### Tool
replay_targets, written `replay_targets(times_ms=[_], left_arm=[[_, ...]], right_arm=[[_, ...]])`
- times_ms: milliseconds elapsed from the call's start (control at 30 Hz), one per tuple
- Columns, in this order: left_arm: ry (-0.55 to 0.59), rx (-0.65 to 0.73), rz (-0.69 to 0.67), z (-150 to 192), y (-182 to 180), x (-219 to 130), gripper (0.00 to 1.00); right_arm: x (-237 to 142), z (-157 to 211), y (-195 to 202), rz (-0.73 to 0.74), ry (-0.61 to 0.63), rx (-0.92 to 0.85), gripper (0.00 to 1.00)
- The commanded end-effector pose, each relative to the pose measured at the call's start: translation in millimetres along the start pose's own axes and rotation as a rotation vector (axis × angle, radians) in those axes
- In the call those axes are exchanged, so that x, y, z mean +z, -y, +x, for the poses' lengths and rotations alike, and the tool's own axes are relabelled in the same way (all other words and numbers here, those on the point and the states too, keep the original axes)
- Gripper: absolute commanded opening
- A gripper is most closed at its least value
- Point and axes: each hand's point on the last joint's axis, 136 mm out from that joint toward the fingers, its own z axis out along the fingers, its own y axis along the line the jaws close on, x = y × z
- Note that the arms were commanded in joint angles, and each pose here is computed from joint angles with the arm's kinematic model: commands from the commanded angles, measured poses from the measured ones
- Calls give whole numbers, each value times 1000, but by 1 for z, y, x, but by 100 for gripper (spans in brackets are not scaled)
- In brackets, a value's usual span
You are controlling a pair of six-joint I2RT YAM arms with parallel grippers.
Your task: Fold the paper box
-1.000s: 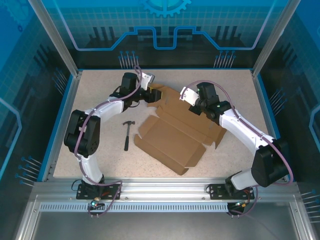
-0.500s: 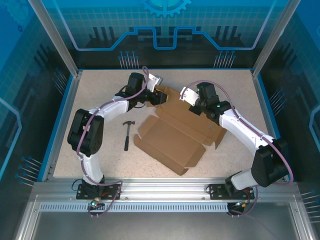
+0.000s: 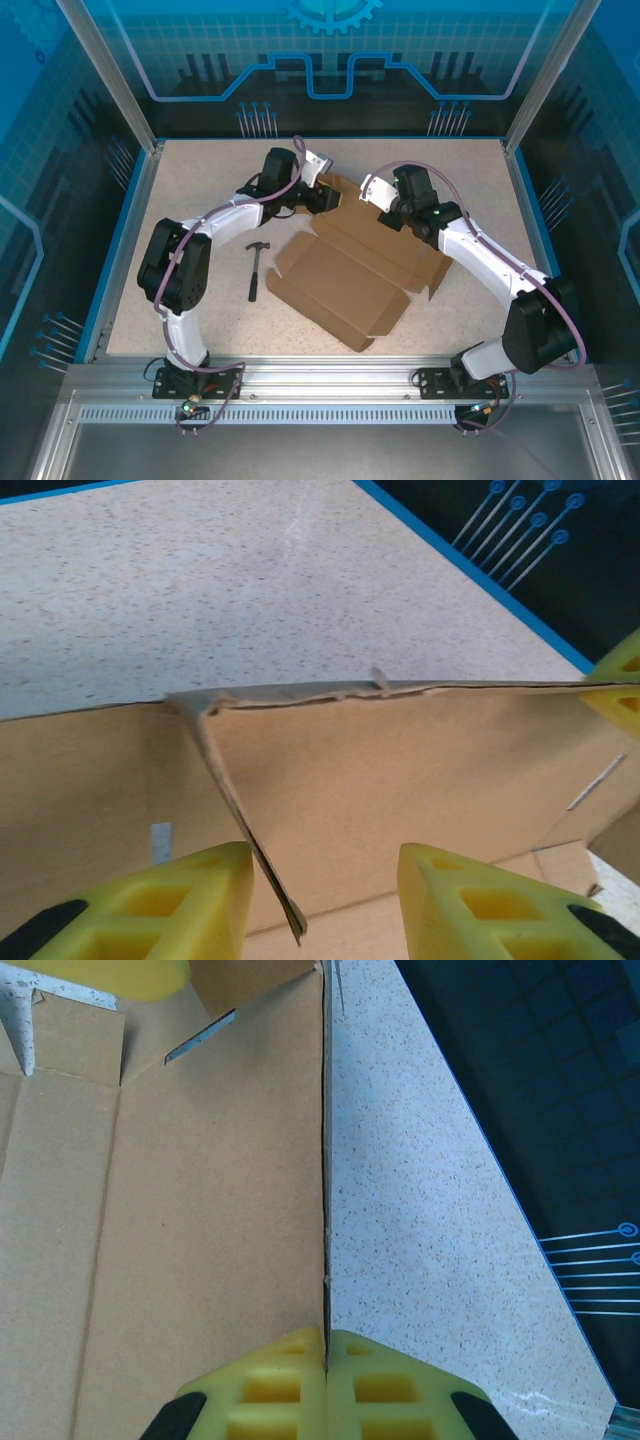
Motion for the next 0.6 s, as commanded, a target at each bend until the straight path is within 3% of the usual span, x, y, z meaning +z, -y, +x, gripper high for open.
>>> replay_targets(times_ms=[0, 233, 567], left_arm=[[23, 27, -102, -15, -20, -6, 40], [19, 9, -50, -17, -12, 3, 23], [23, 2, 32, -20, 17, 15, 22]], right_arm=[[-3, -7, 2, -7, 14, -6, 0], [-3, -7, 1, -8, 16, 0, 0], [-2, -13, 3, 13, 25, -14, 0]])
